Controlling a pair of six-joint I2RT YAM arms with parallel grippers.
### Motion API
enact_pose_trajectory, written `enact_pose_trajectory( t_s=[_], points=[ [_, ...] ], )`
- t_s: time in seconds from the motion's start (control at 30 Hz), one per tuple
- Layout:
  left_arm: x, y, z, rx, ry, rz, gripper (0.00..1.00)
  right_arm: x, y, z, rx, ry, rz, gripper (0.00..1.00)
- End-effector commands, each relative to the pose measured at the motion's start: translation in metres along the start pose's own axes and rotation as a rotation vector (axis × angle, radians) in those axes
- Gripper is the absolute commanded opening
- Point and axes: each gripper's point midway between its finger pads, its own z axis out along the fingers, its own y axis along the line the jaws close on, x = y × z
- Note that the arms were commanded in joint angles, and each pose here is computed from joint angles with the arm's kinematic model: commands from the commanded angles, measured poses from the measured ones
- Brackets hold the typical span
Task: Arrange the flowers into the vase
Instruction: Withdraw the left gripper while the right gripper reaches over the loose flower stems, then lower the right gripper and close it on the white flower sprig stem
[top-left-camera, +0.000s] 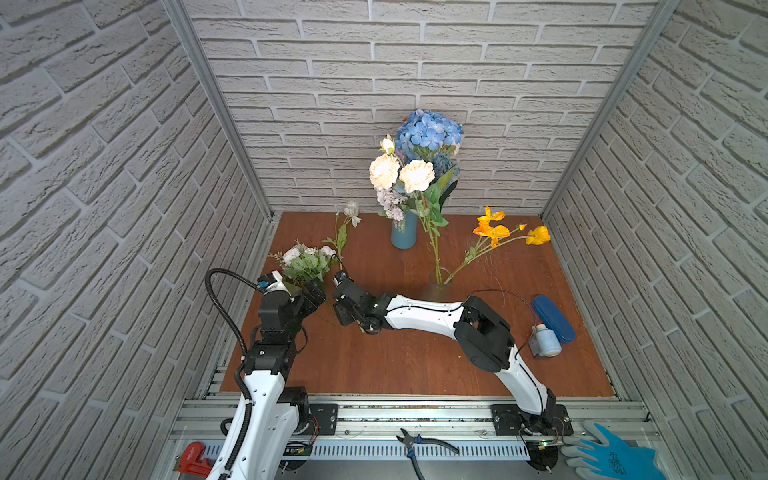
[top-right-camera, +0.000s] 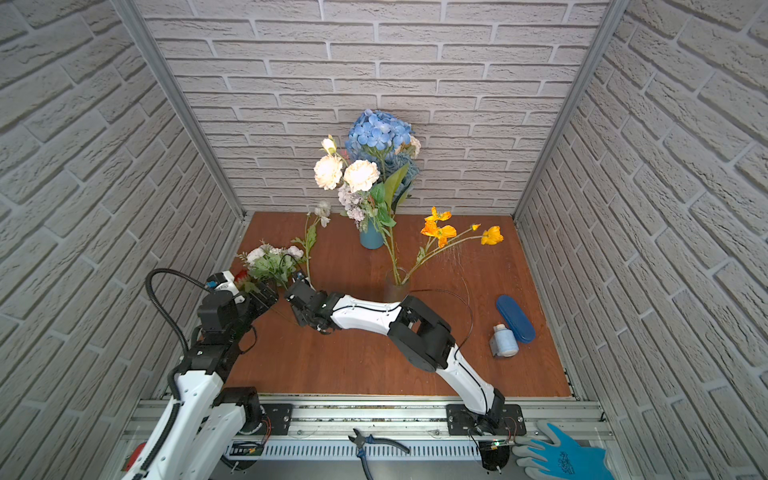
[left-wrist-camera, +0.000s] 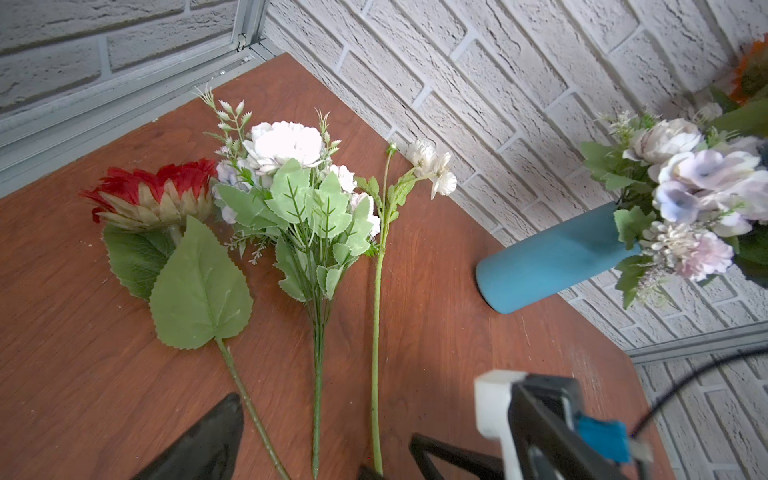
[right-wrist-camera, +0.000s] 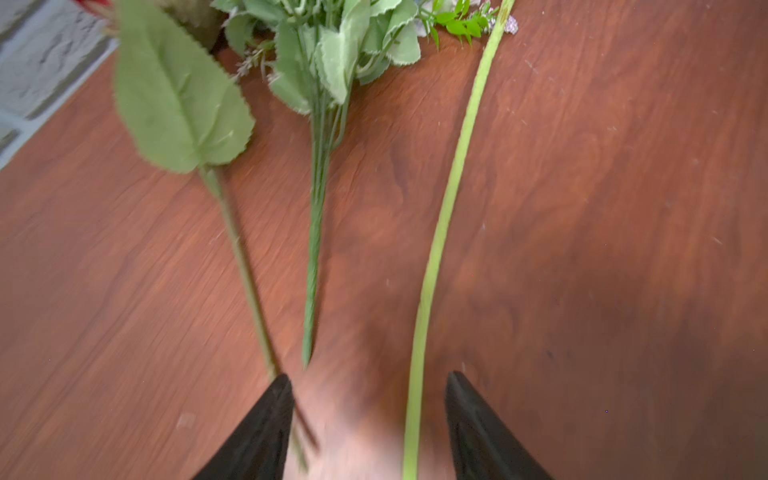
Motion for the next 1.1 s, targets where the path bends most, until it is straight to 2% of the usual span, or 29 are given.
enact_pose_trajectory(
  t_s=[0.0,0.13,0.3,0.37,0.47,0.5,0.6,0.67,0.8,0.83,0.97,1.07],
  points=[
    [-0.010,-0.009,-0.001,0.032,-0.020,0.027,0.98,-0.028,-0.006,0.005,0.053,-0.068,0.011,0.60],
    [-0.011,-0.009,-0.001,0.036,-0.021,0.023,0.98,-0.021,-0.020,0.021,0.113,-0.033,-0.001,0.55],
    [-0.008,-0.005,0.002,0.021,-0.015,0.012,0.98,-0.009,-0.029,0.034,0.124,0.009,-0.015,0.36],
    [-0.007,-0.004,0.002,0.016,-0.011,0.009,0.98,0.000,-0.031,0.041,0.121,0.037,-0.021,0.25],
    [-0.007,-0.003,0.003,0.009,-0.009,0.007,0.98,0.010,-0.033,0.044,0.114,0.068,-0.044,0.14],
    [-0.008,-0.002,0.003,0.007,-0.012,0.005,0.98,0.013,-0.034,0.045,0.113,0.078,-0.050,0.13],
    [-0.008,0.000,0.003,-0.001,-0.011,0.002,0.98,0.023,-0.037,0.045,0.107,0.100,-0.056,0.13],
    [-0.007,0.000,0.004,-0.003,-0.008,-0.003,0.98,0.029,-0.040,0.044,0.095,0.117,-0.044,0.17],
    [-0.007,0.001,0.006,-0.008,-0.005,-0.007,0.98,0.024,-0.034,0.033,0.042,0.107,-0.021,0.39],
    [-0.006,0.002,0.007,-0.010,-0.002,-0.008,0.98,0.020,-0.033,0.027,0.037,0.101,-0.010,0.42],
    [-0.006,0.001,0.008,-0.012,-0.001,-0.008,0.98,0.003,-0.037,0.001,0.045,0.047,0.024,0.43],
    [-0.008,0.003,0.008,-0.015,-0.007,-0.011,0.98,-0.007,-0.027,-0.010,-0.004,0.016,0.036,0.44]
  ],
)
